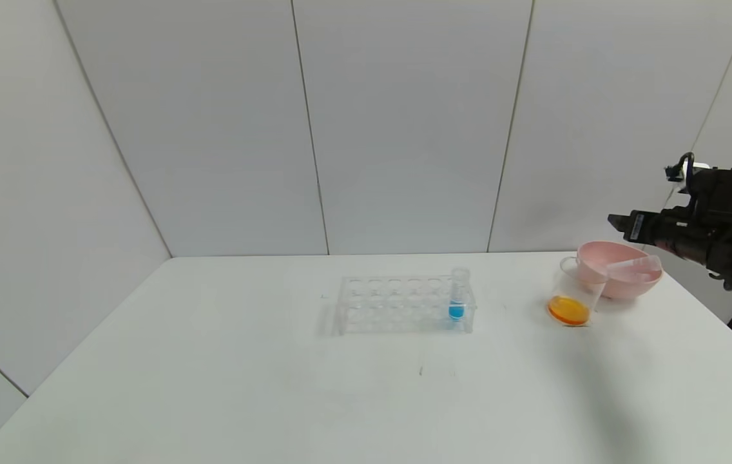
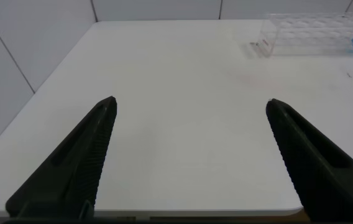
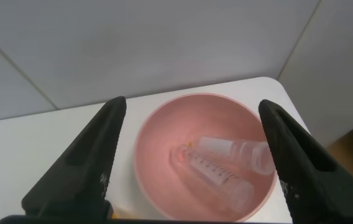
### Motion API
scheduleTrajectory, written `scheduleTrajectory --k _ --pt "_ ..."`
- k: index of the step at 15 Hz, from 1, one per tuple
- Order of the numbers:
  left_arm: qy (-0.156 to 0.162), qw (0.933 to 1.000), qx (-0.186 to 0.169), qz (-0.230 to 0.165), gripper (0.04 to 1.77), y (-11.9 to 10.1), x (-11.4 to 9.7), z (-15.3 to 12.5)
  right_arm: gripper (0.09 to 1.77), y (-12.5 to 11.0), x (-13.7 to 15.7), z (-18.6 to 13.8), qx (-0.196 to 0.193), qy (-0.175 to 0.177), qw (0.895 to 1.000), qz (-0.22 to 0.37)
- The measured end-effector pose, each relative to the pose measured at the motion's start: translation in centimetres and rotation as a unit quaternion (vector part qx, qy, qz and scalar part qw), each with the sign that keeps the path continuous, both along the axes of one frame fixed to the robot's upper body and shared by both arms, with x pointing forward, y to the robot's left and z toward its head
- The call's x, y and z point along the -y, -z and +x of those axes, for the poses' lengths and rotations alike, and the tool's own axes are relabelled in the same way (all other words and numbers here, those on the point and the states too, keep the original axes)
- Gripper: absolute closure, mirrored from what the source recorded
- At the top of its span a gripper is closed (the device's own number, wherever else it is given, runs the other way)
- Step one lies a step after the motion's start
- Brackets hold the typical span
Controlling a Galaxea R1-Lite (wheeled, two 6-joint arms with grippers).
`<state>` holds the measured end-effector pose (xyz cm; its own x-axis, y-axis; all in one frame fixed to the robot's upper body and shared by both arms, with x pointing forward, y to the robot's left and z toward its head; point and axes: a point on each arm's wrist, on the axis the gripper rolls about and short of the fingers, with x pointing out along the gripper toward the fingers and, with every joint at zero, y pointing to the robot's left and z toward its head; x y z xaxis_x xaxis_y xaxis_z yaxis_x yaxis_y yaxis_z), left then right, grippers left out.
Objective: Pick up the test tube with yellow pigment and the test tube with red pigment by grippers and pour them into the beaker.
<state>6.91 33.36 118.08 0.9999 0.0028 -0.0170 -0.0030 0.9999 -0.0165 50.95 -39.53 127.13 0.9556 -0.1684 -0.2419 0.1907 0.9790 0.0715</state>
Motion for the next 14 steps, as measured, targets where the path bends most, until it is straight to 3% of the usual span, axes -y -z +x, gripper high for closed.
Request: scheduleTrajectory --k 3,7,14 --pt "0.000 1.0000 0.000 0.000 0.09 0.0 0.0 0.0 0.27 -2.4 -3.1 -3.6 0.010 -0.040 0.999 0.001" --pt "0.000 1.0000 0.000 0.000 0.09 0.0 0.0 0.0 0.22 -5.2 -5.7 -10.9 0.030 -0.092 0.995 0.011" --pt "0.000 1.0000 0.000 0.000 0.09 0.0 0.0 0.0 0.18 -8.0 -6.5 -25.4 0.093 -0.149 0.984 0.019"
